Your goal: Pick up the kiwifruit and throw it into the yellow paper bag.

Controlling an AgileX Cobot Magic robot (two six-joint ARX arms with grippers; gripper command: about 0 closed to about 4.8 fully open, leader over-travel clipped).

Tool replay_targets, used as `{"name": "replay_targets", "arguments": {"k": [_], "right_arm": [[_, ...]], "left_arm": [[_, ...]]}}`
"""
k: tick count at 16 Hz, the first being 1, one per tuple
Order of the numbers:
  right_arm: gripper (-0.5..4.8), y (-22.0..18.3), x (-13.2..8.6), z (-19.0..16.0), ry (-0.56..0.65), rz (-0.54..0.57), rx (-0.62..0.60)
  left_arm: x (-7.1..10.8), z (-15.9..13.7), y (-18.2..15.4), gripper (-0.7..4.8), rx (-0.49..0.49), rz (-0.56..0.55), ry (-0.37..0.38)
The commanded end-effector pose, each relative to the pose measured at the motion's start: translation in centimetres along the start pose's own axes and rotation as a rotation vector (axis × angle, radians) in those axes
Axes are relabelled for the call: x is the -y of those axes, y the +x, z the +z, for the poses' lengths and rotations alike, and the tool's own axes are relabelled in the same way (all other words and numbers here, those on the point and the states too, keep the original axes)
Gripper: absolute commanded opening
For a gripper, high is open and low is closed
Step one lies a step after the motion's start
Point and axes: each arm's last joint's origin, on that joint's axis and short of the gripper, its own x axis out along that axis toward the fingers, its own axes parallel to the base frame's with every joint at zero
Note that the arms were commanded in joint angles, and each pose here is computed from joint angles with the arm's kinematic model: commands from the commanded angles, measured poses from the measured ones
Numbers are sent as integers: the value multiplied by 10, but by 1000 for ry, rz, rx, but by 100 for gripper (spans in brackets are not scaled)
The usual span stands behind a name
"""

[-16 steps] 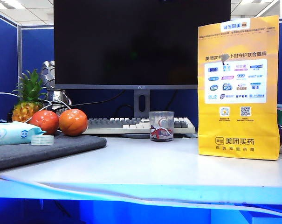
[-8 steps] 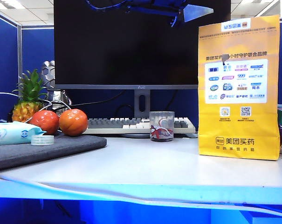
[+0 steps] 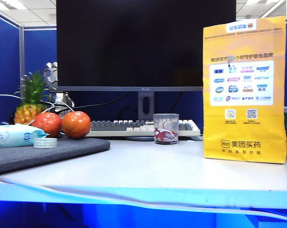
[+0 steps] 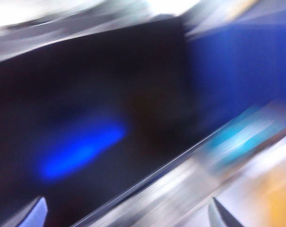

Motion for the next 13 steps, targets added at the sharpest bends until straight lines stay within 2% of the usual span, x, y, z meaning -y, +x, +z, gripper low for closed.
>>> {"name": "replay_targets", "arguments": {"k": [1,2,4,5,7,8,10,13], "right_arm": [[-1,-1,1,3,4,-12,24],[-1,-1,1,4,-17,-13,28],[-1,-3,1,5,-39,-15,45],[-1,-8,3,7,-33,-18,71],[-1,-31,7,9,-83,-31,158],[-2,-48,10,4,-90,-43,221],[-2,-70,13,-16,-2,-45,327],[-1,-45,3,-44,142,58,256]], "left_arm": [[-5,8,-79,479,-37,87,75],[-5,9,-112,479,-5,130,69],[-1,-10,-171,458,7,232,16],[4,-36,-201,457,-13,331,12],[21,-88,-242,456,39,365,-36],[28,-110,-253,444,56,367,-79],[39,-142,-260,430,49,365,-136],[50,-178,-241,427,-37,345,-196]]}}
